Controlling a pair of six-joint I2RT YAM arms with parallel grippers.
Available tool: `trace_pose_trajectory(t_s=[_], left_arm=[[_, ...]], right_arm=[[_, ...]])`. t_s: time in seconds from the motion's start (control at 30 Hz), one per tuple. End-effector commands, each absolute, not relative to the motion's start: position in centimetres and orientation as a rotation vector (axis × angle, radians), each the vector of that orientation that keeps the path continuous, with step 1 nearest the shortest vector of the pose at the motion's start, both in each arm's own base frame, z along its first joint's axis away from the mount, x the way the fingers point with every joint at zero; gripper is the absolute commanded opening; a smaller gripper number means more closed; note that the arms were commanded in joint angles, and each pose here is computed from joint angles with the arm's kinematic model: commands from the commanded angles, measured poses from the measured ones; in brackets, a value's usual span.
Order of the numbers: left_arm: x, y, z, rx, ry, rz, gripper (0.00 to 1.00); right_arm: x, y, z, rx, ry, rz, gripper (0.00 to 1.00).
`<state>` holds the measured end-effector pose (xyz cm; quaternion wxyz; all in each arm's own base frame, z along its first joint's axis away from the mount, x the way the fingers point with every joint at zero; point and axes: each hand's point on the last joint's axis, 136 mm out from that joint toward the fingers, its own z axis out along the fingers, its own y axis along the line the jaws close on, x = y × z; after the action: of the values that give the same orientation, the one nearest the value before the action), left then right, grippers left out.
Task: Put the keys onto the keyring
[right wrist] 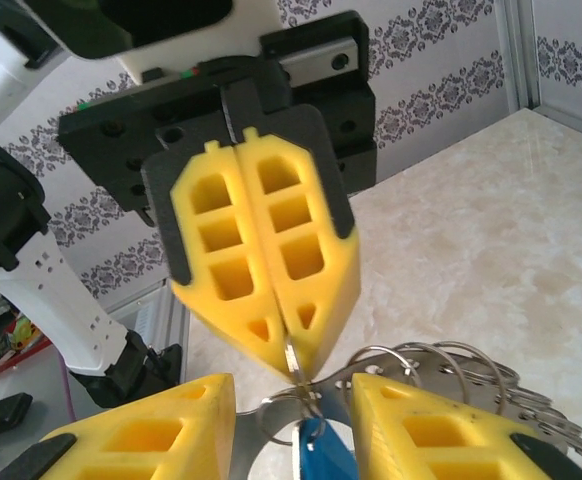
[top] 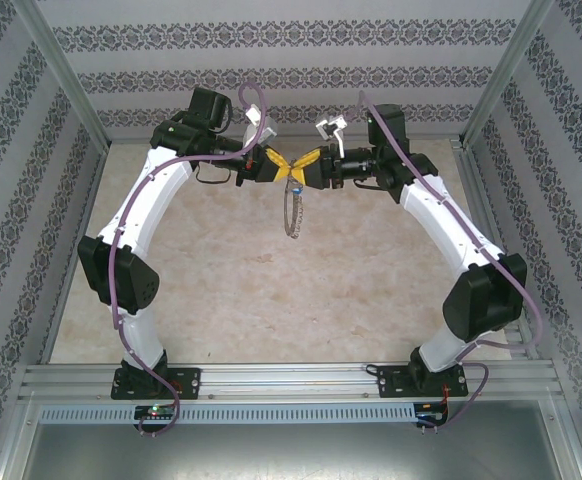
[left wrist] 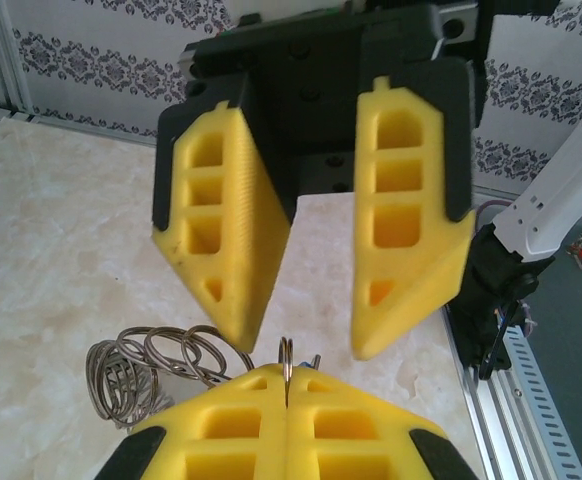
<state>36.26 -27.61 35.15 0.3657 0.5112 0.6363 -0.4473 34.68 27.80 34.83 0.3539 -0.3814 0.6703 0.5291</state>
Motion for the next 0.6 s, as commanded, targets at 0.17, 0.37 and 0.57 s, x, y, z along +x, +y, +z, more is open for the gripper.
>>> trace_pose_trajectory(t_s=[0.17, 0.37, 0.57], left_arm=[[34.71, -27.52, 38.13, 1.328, 1.524, -1.163, 0.0], [34.78, -27.54, 38.05, 1.327, 1.524, -1.167, 0.0], [34.78, -27.57, 38.05, 1.325, 1.523, -1.175, 0.0]], right_arm=[[35.46, 28.52, 35.94, -1.0, 1.682, 1.373, 0.34], [35.35, 28.93, 36.05, -1.012, 1.672, 1.393, 0.2], [34.83, 29.2, 36.29, -1.035, 1.658, 1.42, 0.0]])
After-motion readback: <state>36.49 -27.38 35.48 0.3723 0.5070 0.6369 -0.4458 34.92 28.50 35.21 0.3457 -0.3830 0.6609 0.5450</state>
